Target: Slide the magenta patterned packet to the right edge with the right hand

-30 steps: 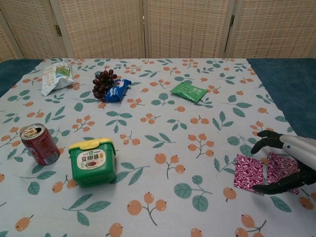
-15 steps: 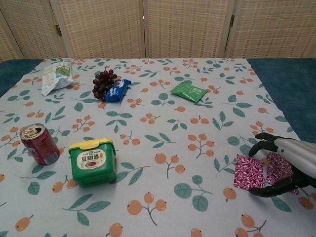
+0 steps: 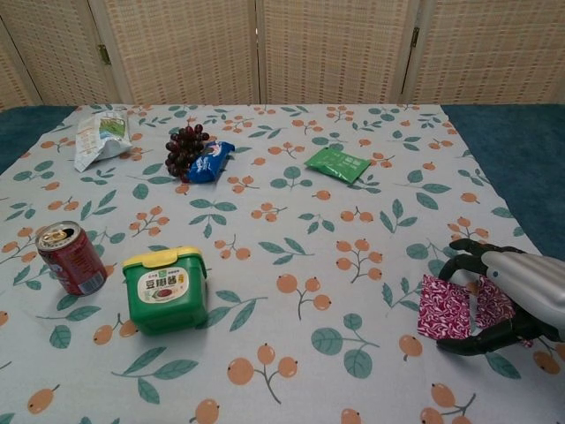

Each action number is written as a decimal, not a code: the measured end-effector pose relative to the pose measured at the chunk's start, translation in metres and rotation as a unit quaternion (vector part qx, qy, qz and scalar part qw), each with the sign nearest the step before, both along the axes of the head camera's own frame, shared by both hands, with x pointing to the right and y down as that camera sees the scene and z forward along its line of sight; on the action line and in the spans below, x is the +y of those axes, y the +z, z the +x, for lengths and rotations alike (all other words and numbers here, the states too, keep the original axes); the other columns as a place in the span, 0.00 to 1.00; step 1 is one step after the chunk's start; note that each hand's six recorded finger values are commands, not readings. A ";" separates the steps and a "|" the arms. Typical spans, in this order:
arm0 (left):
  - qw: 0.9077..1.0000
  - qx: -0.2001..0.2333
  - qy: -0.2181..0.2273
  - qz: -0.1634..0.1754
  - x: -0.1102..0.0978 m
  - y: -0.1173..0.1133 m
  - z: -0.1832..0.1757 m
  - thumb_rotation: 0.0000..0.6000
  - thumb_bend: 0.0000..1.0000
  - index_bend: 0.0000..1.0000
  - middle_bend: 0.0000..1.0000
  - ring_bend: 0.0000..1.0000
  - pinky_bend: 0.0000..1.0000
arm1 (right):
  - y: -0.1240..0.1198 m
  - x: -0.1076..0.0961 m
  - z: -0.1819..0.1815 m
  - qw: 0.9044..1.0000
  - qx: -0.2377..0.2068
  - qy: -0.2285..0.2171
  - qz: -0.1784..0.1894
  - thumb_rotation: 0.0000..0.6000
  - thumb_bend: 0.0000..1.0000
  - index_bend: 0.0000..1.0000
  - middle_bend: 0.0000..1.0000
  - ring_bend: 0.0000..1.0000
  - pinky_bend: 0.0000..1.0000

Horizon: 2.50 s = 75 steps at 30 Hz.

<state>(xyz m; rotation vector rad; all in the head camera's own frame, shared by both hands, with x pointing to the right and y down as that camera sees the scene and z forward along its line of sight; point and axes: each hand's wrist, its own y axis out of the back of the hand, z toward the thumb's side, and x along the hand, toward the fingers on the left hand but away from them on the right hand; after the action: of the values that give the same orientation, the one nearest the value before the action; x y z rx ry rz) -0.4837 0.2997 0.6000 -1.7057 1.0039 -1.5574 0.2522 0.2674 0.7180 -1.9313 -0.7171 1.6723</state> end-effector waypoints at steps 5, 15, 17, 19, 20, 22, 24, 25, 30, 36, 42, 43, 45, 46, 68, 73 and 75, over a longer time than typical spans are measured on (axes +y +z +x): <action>1.000 0.002 -0.001 0.000 0.000 0.000 -0.001 1.00 0.24 0.25 0.07 0.09 0.00 | -0.001 0.000 0.000 1.000 -0.001 0.002 0.004 0.65 0.16 0.24 0.07 0.00 0.00; 1.000 0.004 0.000 -0.001 0.001 0.001 0.000 1.00 0.24 0.25 0.07 0.09 0.00 | -0.002 0.000 0.003 1.000 -0.001 0.005 0.004 0.65 0.16 0.29 0.07 0.00 0.00; 1.000 0.004 -0.001 -0.001 0.001 0.001 0.000 1.00 0.24 0.25 0.07 0.09 0.00 | -0.001 -0.001 0.003 1.000 0.000 0.005 0.005 0.65 0.16 0.29 0.08 0.00 0.00; 1.000 0.004 -0.001 -0.001 0.001 0.001 0.000 1.00 0.24 0.25 0.07 0.09 0.00 | -0.001 0.000 0.003 1.000 -0.001 0.005 0.004 0.65 0.16 0.30 0.08 0.00 0.00; 1.000 0.004 -0.001 -0.001 0.001 0.001 0.000 1.00 0.24 0.25 0.07 0.09 0.00 | -0.001 0.000 0.003 1.000 -0.002 0.005 0.004 0.65 0.16 0.30 0.08 0.00 0.00; 1.000 0.003 -0.002 -0.001 0.001 0.000 -0.001 1.00 0.24 0.24 0.07 0.09 0.00 | -0.002 -0.001 0.002 1.000 -0.005 0.006 0.005 0.65 0.16 0.30 0.08 0.00 0.00; 1.000 0.003 -0.002 -0.001 0.001 0.000 -0.001 1.00 0.24 0.24 0.07 0.09 0.00 | -0.003 -0.001 0.001 1.000 -0.010 0.008 0.005 0.65 0.16 0.30 0.08 0.00 0.00; 1.000 0.003 -0.002 -0.001 0.001 0.000 -0.001 1.00 0.24 0.24 0.07 0.09 0.00 | -0.005 -0.002 0.001 1.000 -0.014 0.009 0.006 0.65 0.16 0.30 0.08 0.00 0.00; 1.000 0.004 -0.002 0.001 0.001 -0.001 -0.001 1.00 0.24 0.23 0.07 0.09 0.00 | -0.015 -0.007 0.000 0.999 -0.029 0.014 0.015 0.65 0.16 0.30 0.08 0.00 0.00; 1.000 0.005 -0.001 0.000 0.000 -0.001 0.000 1.00 0.24 0.23 0.07 0.09 0.00 | -0.027 -0.013 0.010 0.999 -0.034 0.024 0.024 0.65 0.16 0.30 0.08 0.00 0.00; 1.000 0.006 0.001 0.001 -0.001 -0.001 0.002 1.00 0.24 0.23 0.07 0.09 0.00 | -0.031 -0.015 0.039 0.999 -0.022 0.043 0.021 0.65 0.16 0.30 0.08 0.00 0.00; 1.000 0.006 0.001 0.001 -0.001 -0.001 0.003 1.00 0.24 0.23 0.07 0.09 0.00 | -0.031 -0.015 0.044 0.999 -0.018 0.046 0.019 0.65 0.16 0.30 0.08 0.00 0.00; 1.000 0.006 0.001 0.001 -0.001 -0.001 0.003 1.00 0.24 0.23 0.07 0.09 0.00 | -0.029 -0.014 0.052 0.999 -0.012 0.049 0.015 0.65 0.16 0.30 0.08 0.00 0.00; 1.000 0.006 0.001 0.001 -0.001 -0.001 0.004 1.00 0.24 0.23 0.07 0.09 0.00 | -0.028 -0.013 0.057 0.999 -0.009 0.050 0.012 0.65 0.16 0.30 0.08 0.00 0.00; 1.000 0.006 0.002 -0.003 0.000 0.000 0.006 1.00 0.24 0.23 0.07 0.09 0.00 | -0.013 -0.012 0.069 0.999 0.001 0.049 0.000 0.65 0.16 0.29 0.07 0.00 0.00; 1.000 0.006 0.002 -0.003 0.000 0.000 0.006 1.00 0.24 0.23 0.07 0.09 0.00 | -0.013 -0.011 0.068 0.999 0.000 0.047 0.000 0.65 0.16 0.27 0.07 0.00 0.00; 1.000 0.006 0.001 -0.003 0.000 0.000 0.006 1.00 0.24 0.23 0.07 0.09 0.00 | -0.013 -0.011 0.068 0.999 0.001 0.047 0.000 0.65 0.16 0.26 0.07 0.00 0.00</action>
<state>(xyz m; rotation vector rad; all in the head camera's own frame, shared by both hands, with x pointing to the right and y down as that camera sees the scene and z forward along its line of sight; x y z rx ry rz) -0.4779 0.2996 0.6000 -1.7221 1.0037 -1.5518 0.3207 0.2561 0.7054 -1.9239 -0.8193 1.7295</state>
